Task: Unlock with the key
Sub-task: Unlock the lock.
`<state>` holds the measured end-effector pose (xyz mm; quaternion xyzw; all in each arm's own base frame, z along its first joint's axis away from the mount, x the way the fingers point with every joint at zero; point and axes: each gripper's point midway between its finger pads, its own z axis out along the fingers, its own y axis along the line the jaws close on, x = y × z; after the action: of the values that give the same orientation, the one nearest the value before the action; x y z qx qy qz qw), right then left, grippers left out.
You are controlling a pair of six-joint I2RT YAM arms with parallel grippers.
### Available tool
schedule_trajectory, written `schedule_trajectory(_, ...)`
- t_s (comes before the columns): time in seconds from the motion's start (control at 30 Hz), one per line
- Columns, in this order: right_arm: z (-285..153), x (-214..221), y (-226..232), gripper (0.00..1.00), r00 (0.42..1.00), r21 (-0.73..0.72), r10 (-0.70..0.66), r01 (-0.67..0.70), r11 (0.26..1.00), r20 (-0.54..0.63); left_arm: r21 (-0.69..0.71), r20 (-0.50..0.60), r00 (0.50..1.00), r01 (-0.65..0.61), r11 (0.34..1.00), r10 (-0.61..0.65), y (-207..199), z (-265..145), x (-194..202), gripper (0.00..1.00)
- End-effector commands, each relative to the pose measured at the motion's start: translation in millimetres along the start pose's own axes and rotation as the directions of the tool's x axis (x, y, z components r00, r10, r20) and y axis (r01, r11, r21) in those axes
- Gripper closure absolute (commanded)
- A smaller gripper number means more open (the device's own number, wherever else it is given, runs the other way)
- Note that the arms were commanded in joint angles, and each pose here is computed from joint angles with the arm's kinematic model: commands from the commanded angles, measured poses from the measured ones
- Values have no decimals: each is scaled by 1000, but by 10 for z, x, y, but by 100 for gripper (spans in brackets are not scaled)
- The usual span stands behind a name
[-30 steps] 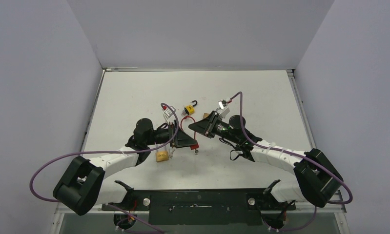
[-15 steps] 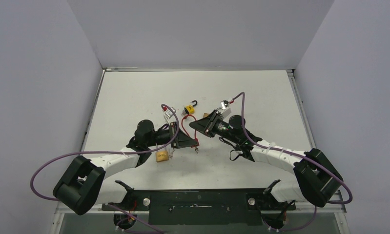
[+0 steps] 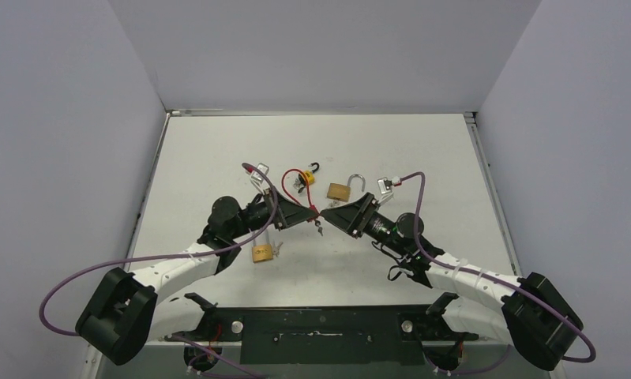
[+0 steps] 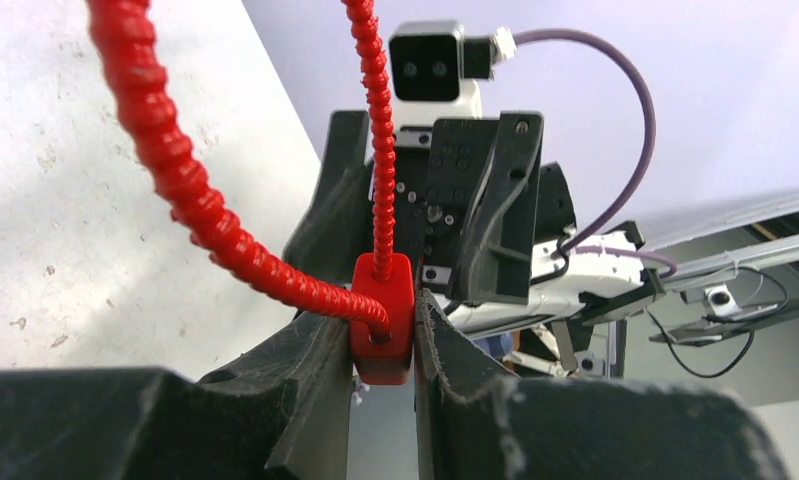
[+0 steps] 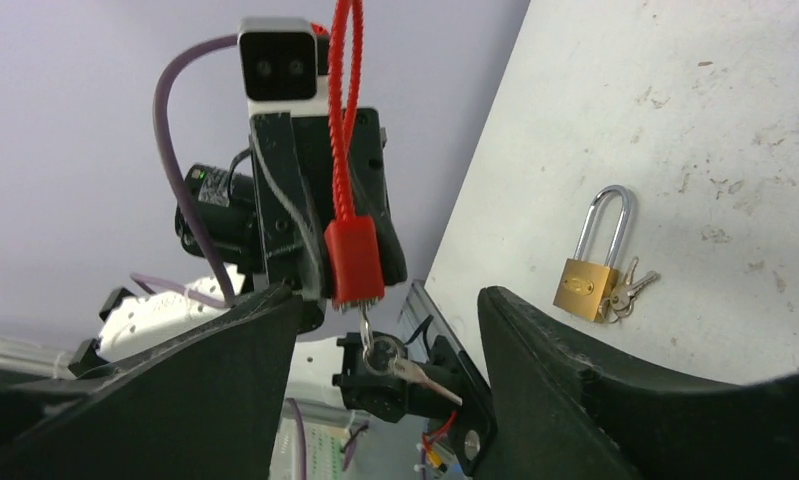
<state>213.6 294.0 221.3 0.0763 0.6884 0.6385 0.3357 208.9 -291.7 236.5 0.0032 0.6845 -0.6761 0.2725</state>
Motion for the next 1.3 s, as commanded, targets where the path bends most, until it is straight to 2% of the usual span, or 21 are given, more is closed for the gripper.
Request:
schedule_trajectory(0.0, -41, -12, 445, 42, 996, -169, -92, 94, 981, 22, 86, 130, 991, -39, 996, 27, -342, 22, -282, 100)
schedule_trajectory(0.1, -36, 0, 510, 59, 993, -186, -113, 114, 976, 15, 99, 132, 991, -36, 994, 23, -404, 29, -303, 100)
schedule_trajectory(0.2, -22, -4, 529, 71, 992, -186, -123, 123, 975, 12, 108, 127, 992, -29, 994, 15, -429, 31, -301, 100)
schedule_trajectory(0.4, -14, 9, 520, 80, 993, -186, -118, 116, 976, 5, 137, 126, 992, -18, 990, 0, -500, 25, -308, 100)
schedule_trajectory(0.63, 43, 7, 561, 85, 992, -198, -122, 118, 973, -8, 156, 118, 993, 4, 988, -22, -558, 22, -305, 100)
schedule_trajectory(0.77, 73, 6, 638, 99, 993, -229, -116, 109, 967, -16, 160, 124, 992, 1, 987, -21, -583, 15, -309, 100)
schedule_trajectory(1.07, 181, -109, 752, 100, 999, -244, -38, 41, 969, 16, 145, 82, 996, -40, 989, 28, -563, 60, -142, 100)
schedule_trajectory(1.27, 215, -331, 782, 100, 984, -239, 167, -147, 960, 66, 100, 77, 995, -66, 993, 59, -505, 44, -79, 100)
